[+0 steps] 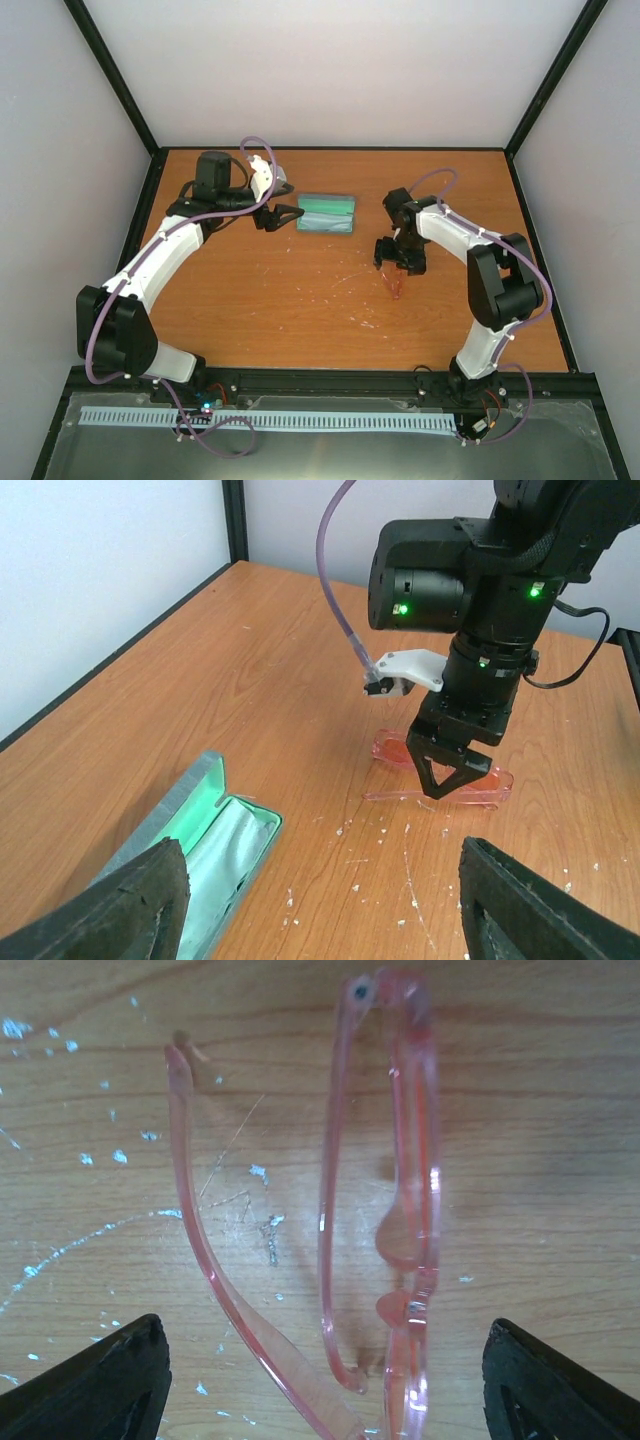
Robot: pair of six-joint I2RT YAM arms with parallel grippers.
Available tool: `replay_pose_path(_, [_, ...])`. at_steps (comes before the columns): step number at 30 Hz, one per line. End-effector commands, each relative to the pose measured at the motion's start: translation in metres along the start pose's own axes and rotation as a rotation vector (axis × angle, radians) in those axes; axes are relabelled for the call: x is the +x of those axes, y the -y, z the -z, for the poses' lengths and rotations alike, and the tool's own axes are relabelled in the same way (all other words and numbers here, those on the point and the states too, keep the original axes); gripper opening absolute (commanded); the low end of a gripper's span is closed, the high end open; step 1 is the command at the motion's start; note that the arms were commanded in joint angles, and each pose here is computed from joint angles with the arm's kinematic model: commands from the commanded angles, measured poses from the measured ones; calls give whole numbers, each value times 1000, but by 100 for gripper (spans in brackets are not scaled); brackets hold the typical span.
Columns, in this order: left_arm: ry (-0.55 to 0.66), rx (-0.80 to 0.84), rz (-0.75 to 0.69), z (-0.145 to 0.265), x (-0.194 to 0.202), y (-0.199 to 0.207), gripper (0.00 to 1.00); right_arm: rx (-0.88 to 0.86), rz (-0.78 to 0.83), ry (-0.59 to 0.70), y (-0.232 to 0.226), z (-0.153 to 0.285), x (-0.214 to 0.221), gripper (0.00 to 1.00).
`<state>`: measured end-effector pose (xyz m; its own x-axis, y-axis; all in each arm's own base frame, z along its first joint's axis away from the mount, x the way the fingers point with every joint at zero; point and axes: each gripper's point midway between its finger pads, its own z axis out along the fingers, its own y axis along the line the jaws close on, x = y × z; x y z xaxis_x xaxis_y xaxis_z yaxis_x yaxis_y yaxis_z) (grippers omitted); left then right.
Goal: Organize the sunglasses
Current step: Pick up the sunglasses from the center of the board.
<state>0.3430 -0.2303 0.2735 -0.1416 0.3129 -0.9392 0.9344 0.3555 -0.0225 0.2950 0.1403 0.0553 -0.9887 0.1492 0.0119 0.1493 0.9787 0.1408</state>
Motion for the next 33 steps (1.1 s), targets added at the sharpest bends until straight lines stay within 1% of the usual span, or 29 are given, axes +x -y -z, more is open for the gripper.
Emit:
replay_pose_path(1, [29,-20,-57,7,-11,-1,74,6,42,-32,-9,-5,6,83])
replay_pose_path(10, [27,-19,-52,7,-9,0,74,16,60,-48,-9,-10,9,82])
replay_pose_path(21, [18,-28,-60,7,-9,-2,73,84,72,-70,-2,-26,8,73])
replay_pose_path(25, [18,-27,-59,7,-9,-2,73,103,73,-51,0,-25,4,65])
replay_pose_path(30, [17,-28,-60,6,-8,-3,73,122,86,-31,-1,-24,-6,63])
replay_pose_path(32, [18,-28,-61,6,-9,-3,73,122,93,-37,-2,-25,-7,55])
replay_pose_path(33, [17,-27,-60,6,-9,-3,73,119,97,-41,-3,-25,-7,50])
